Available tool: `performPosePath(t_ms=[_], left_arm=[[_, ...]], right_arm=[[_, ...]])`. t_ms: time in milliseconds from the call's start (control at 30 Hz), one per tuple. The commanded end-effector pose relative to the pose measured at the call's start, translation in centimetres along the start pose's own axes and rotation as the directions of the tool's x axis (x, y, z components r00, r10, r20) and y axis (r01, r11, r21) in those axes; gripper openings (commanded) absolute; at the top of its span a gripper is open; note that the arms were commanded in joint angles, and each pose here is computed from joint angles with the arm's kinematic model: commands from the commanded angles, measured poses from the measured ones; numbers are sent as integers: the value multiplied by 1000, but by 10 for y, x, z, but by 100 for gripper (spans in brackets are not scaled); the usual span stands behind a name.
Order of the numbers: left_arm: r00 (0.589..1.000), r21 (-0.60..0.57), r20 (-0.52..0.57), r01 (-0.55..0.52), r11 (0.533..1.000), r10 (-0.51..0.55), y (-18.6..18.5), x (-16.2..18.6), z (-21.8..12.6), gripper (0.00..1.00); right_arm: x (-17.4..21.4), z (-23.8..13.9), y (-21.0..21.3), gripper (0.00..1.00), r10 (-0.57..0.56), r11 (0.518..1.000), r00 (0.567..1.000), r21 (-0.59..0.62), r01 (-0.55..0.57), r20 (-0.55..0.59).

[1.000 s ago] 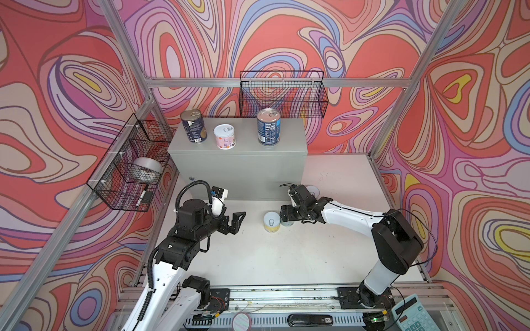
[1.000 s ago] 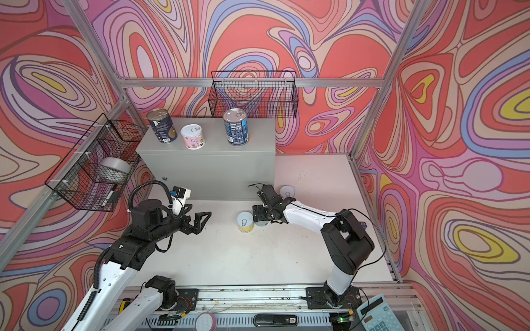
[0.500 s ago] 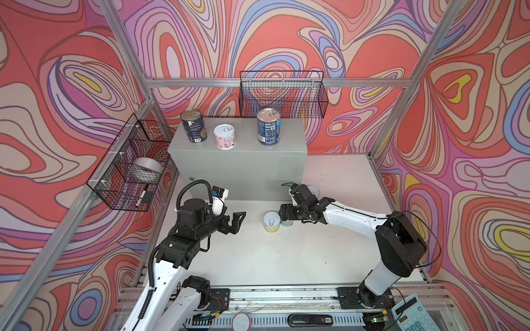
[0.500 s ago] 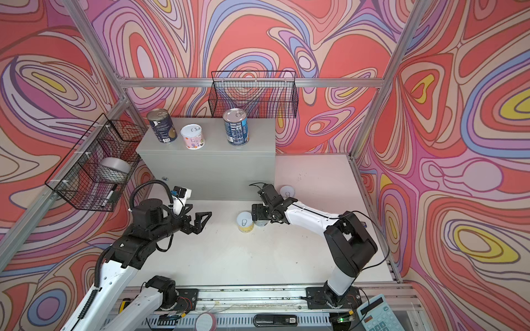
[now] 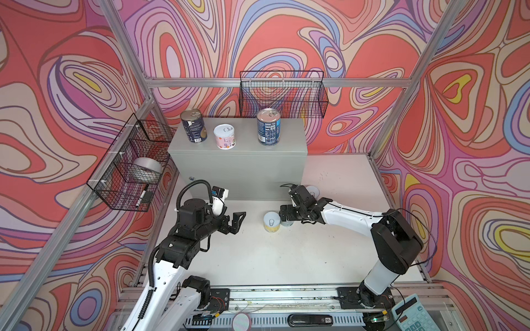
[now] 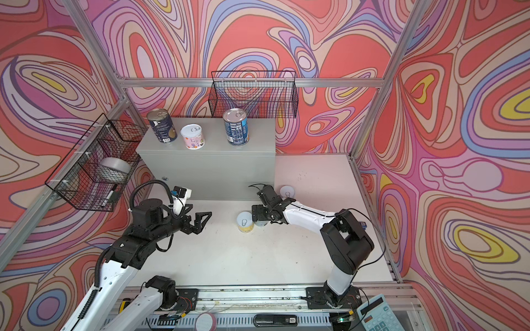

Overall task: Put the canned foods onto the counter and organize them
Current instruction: 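Lower the open right gripper around the pale teal white-lidded can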

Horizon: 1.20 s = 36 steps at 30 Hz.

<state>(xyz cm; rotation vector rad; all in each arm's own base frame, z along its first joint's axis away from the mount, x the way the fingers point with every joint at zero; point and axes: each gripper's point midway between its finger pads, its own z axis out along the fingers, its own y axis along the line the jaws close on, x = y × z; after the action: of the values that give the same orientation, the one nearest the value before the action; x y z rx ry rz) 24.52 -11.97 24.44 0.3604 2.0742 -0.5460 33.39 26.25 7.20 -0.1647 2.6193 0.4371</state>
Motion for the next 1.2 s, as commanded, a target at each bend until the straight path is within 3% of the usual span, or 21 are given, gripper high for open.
performPosePath(t_ms=[0, 533, 800, 1167], left_arm=[[1000, 4, -23, -4, 1000, 5, -1, 7, 1, 100], [1000, 4, -27, -2, 1000, 2, 0, 7, 2, 100], [1000, 4, -28, -2, 1000, 2, 0, 7, 1, 100], [1000, 7, -27, -1, 1000, 1, -1, 7, 1, 100]], right_arm=[[3, 7, -1, 98, -25, 999, 1000, 29, 26, -12], [5, 9, 8, 98, -50, 998, 998, 43, 51, -25], [18, 16, -26, 98, -96, 969, 993, 220, 109, -71], [27, 1, -42, 99, -69, 962, 996, 262, 81, -56]])
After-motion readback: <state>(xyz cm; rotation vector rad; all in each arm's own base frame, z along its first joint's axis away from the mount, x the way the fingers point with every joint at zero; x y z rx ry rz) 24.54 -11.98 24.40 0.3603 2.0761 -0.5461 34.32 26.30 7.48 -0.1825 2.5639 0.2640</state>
